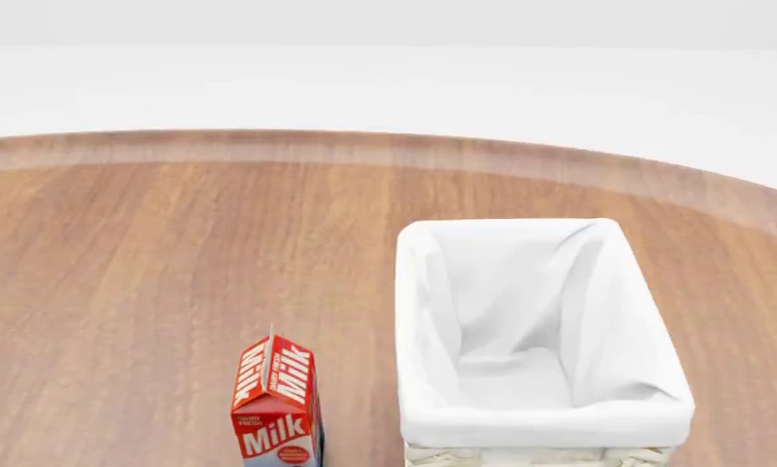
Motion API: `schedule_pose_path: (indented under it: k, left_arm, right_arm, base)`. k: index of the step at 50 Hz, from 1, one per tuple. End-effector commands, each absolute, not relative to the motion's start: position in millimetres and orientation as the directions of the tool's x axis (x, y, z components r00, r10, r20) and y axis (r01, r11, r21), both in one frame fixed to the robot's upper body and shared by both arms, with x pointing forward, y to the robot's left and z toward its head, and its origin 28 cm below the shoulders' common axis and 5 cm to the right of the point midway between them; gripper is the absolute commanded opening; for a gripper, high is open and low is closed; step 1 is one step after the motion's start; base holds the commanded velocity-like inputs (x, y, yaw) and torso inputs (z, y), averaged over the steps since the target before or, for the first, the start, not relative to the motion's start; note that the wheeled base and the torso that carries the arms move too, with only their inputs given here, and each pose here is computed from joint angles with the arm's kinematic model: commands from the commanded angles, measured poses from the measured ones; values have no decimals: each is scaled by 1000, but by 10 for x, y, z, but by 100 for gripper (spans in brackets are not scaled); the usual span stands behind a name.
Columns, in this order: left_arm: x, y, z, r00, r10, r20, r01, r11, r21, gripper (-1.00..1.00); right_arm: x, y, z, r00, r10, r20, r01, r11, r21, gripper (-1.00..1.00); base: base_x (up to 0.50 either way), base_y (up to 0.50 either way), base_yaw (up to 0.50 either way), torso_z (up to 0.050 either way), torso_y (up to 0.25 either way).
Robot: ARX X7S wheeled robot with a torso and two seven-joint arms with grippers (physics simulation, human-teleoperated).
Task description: Pick up the alphabet soup and the tomato sauce, and put them in the basket.
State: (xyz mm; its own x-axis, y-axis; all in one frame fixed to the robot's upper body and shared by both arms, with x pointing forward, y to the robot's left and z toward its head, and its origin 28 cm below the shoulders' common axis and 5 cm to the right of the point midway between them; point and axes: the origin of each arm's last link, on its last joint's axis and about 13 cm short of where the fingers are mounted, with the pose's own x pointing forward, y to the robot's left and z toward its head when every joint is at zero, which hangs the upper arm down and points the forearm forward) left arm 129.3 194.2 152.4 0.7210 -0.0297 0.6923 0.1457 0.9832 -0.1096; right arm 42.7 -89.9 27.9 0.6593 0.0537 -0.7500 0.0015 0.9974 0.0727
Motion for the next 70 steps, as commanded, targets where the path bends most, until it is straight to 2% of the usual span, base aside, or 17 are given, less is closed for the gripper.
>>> schedule_pose_path:
  k: [1, 42, 43, 53, 60, 70]
  left_arm:
    - [1302, 1939, 1497, 724, -33, 689, 148, 983, -108, 100]
    - [1301, 1929, 1472, 728, -41, 684, 151, 983, -102, 100]
    - [1300, 1927, 1470, 728, -42, 684, 151, 983, -101, 100]
    - [1293, 1922, 1477, 729, -42, 683, 153, 983, -103, 100]
    - [1288, 1919, 1484, 729, -42, 683, 155, 982, -104, 100]
    - [1291, 1925, 1484, 729, -43, 683, 154, 983, -102, 100]
  right_arm:
    - [450, -920, 210, 653, 56, -756, 13, 996, 85, 100]
    - [473, -909, -10, 644, 84, -760, 1, 994, 111, 100]
    - [474, -908, 14, 649, 79, -757, 2, 994, 106, -100]
    - [498, -906, 90, 676, 58, -734, -12, 998, 68, -100]
    - [671, -942, 551, 775, 28, -631, -22, 1000, 17, -100]
    - [820, -955, 918, 843, 21, -538, -30, 1000, -8, -100]
  base:
    - [0, 0, 0, 0, 0]
    - [0, 0, 0, 0, 0]
    - [0, 0, 0, 0, 0]
    - [0, 0, 0, 0, 0]
    - [0, 0, 0, 0, 0]
    - [0, 0, 0, 0, 0]
